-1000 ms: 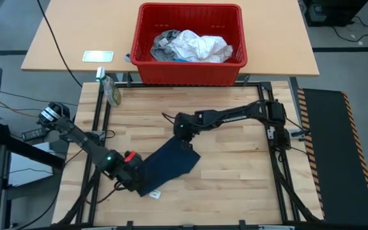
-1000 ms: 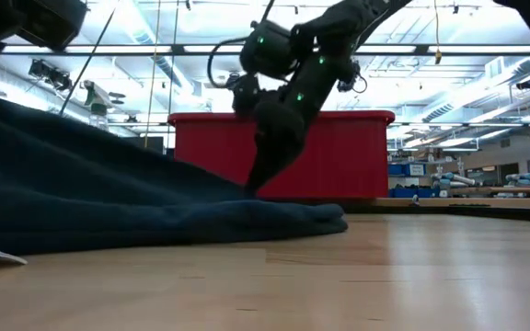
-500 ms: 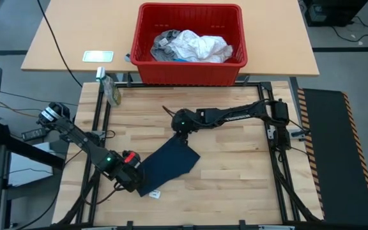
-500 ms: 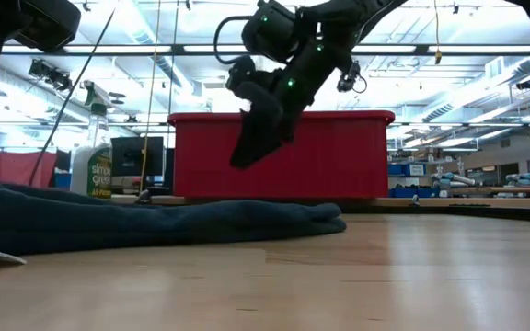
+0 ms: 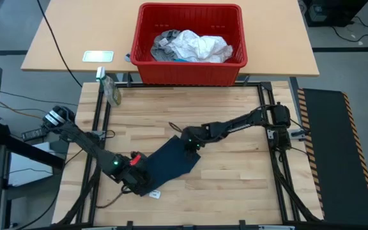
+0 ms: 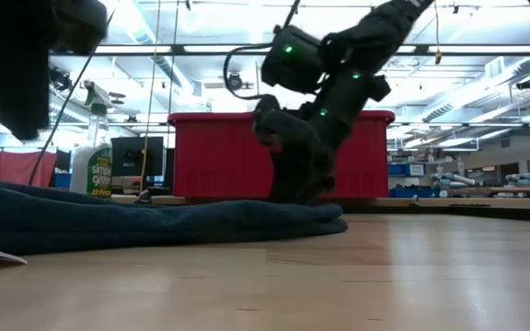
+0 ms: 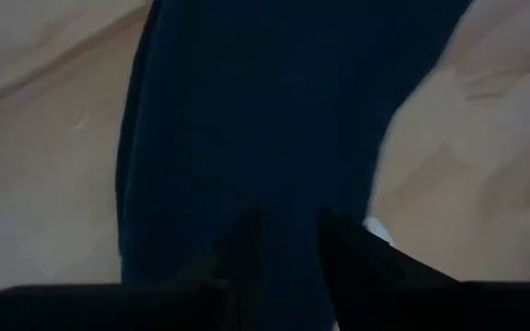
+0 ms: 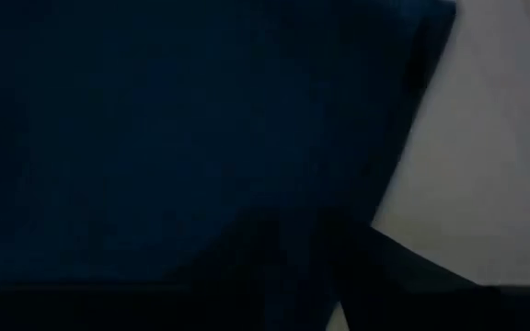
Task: Fold laundry
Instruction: Fold the blue shorts
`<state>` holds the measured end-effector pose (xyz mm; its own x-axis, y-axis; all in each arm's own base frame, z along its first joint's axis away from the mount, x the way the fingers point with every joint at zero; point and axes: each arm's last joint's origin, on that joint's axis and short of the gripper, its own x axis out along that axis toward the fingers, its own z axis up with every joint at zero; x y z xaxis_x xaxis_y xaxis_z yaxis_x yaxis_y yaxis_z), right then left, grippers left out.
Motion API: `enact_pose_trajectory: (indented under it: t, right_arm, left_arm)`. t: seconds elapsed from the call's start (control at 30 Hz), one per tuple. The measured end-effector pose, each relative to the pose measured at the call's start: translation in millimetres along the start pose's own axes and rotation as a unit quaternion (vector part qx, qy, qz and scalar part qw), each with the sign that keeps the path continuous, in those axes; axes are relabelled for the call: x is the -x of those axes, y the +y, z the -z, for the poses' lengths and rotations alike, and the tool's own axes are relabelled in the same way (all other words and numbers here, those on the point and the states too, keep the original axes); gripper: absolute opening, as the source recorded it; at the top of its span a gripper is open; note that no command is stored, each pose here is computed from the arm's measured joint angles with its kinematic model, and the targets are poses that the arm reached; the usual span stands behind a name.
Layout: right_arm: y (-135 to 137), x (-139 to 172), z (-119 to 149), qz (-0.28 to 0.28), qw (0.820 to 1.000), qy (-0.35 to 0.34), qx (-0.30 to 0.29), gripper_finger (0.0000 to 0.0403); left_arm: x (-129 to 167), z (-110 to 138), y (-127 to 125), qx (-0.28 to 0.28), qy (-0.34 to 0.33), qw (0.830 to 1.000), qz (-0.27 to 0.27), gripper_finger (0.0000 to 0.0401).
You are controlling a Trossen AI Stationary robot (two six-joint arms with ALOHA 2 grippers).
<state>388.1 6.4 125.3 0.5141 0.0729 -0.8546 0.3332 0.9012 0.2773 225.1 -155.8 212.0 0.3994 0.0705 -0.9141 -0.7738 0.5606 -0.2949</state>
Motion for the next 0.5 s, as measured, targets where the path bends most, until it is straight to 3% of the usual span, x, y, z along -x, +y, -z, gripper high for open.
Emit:
enact_pose_trajectory:
  t: [0.17,0.33,0.5]
  right_arm:
    - [3.4,4.2,28.6,0.04,0.997,0.02,-0.06,0.0102]
    - [17.1,31.3,53.2,0.063,0.991,0.054,-0.101,0.0091]
    - [40.7,55.5,67.6,-0.011,0.99,0.104,-0.098,0.0091]
  left_arm:
    - [-26.8,-5.4,-11.1,-0.034,-0.001,0.999,0.003,0.0109]
    - [-47.0,-17.5,-12.9,-0.069,0.0,0.998,-0.013,0.0109]
    - [-57.1,-42.5,-9.3,-0.151,-0.005,0.988,-0.029,0.0109]
